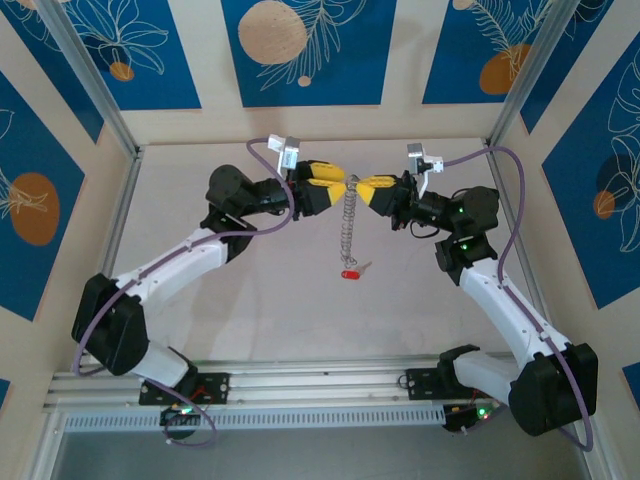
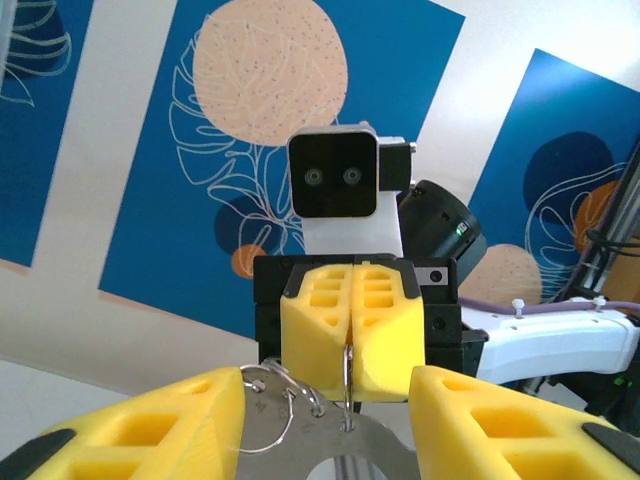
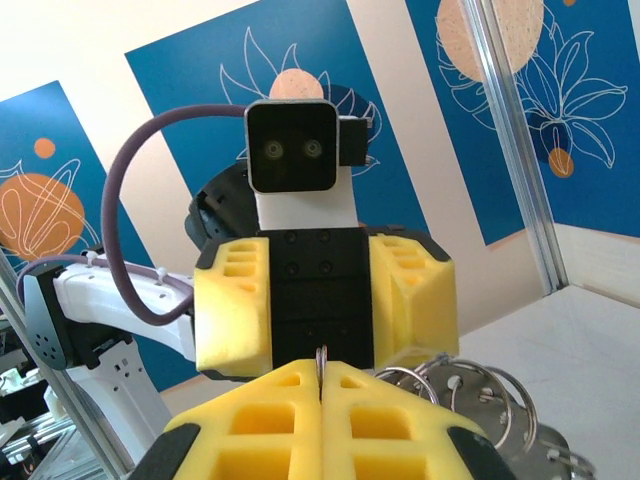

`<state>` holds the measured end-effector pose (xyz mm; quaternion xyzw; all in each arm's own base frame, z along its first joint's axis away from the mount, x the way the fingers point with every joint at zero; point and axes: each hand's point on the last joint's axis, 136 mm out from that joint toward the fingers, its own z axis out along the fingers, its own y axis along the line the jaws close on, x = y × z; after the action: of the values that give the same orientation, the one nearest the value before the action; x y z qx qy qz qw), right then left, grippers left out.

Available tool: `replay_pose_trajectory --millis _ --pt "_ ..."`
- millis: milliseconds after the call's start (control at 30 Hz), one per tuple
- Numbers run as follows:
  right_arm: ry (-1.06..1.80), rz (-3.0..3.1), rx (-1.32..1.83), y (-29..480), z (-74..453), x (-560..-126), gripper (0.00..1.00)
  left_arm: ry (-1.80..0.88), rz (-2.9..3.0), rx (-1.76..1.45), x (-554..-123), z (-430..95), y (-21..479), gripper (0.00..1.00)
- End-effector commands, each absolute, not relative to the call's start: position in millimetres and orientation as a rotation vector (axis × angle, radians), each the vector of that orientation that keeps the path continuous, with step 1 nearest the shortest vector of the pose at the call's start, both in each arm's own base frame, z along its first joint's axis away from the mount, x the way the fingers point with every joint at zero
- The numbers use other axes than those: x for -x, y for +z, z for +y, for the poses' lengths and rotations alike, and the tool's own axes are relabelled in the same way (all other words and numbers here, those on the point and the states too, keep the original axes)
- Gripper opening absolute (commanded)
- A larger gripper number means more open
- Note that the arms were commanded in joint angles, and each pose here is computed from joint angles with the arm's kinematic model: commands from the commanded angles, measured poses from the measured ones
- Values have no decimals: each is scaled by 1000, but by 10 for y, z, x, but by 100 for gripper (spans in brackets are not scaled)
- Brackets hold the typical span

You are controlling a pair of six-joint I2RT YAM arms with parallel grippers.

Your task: Put the keys on the keyring

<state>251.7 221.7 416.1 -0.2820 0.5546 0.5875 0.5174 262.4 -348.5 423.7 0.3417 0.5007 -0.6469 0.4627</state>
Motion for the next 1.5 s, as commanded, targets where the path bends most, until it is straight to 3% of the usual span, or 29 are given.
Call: replay_pose_trajectory --millis 0,133,300,500,733,967,1467 --pt "1374 1265 687 4333 2177 -2457 0 -1654 1170 -878 -2525 -3452 4321 49" --pt "1374 1264 683 4332 2178 -2463 0 -1670 1169 -869 -2540 -3462 4301 50" --pt "1374 1264 677 4337 2181 -2479 0 -1692 1165 -874 -2535 -3477 4297 39" --pt "1377 1269 670 4327 2186 -2496 0 -1715 1158 -890 -2499 -3489 4292 35" --pt "1379 1273 665 4321 2194 -2520 0 -1737 1157 -914 -2455 -3513 4276 36" --pt "1388 1273 676 4313 2207 -2499 0 -1732 1172 -895 -2509 -3535 4243 44" --pt "1403 1287 685 4266 2257 -2515 0 -1735 1163 -908 -2499 -3579 4265 31"
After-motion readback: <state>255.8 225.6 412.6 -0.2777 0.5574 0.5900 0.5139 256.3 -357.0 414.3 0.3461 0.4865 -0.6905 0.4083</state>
